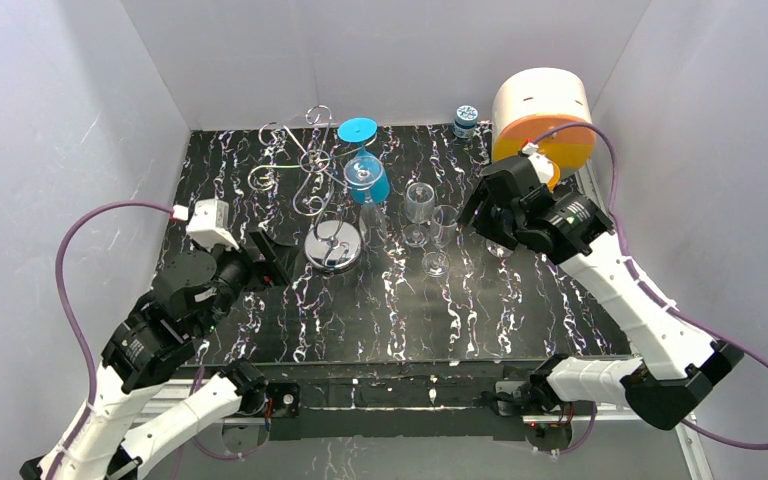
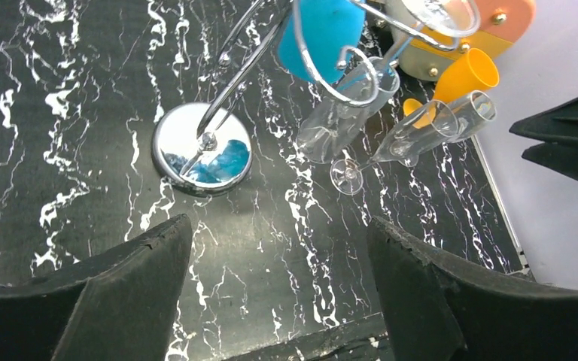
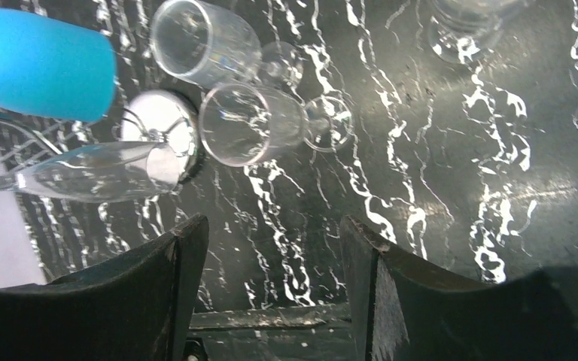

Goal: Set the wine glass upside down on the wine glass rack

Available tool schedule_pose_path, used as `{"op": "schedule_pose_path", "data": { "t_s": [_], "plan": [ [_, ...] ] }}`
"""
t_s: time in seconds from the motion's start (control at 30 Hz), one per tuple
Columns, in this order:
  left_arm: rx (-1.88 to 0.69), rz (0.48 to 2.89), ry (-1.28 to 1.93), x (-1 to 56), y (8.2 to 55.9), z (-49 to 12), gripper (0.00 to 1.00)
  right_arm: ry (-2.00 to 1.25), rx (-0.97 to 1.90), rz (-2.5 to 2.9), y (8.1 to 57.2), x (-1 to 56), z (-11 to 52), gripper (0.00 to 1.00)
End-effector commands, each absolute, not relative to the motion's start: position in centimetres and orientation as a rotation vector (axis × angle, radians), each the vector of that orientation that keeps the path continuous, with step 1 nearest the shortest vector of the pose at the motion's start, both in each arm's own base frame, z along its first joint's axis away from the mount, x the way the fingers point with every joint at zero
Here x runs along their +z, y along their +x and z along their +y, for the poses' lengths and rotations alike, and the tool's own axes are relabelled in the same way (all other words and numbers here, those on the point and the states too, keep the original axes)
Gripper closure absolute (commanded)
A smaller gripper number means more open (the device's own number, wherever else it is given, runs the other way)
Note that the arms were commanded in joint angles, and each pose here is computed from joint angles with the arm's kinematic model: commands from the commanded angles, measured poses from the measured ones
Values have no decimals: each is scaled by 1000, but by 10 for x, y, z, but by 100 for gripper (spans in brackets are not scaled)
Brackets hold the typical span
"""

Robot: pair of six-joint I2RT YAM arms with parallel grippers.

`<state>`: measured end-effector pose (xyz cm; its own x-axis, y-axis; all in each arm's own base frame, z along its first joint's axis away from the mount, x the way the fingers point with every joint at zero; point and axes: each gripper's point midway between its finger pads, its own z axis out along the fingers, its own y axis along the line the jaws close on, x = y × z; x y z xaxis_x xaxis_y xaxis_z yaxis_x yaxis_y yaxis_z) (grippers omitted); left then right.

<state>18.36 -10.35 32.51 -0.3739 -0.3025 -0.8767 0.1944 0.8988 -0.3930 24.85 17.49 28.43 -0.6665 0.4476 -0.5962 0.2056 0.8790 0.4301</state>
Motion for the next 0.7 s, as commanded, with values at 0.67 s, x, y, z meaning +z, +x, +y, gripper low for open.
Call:
{"op": "schedule_pose_path", "data": {
  "t_s": [0.67],
  "plan": [
    [-534, 2054, -128, 286, 174, -110, 14, 387, 362, 2347, 282, 248, 201, 38]
  ]
}}
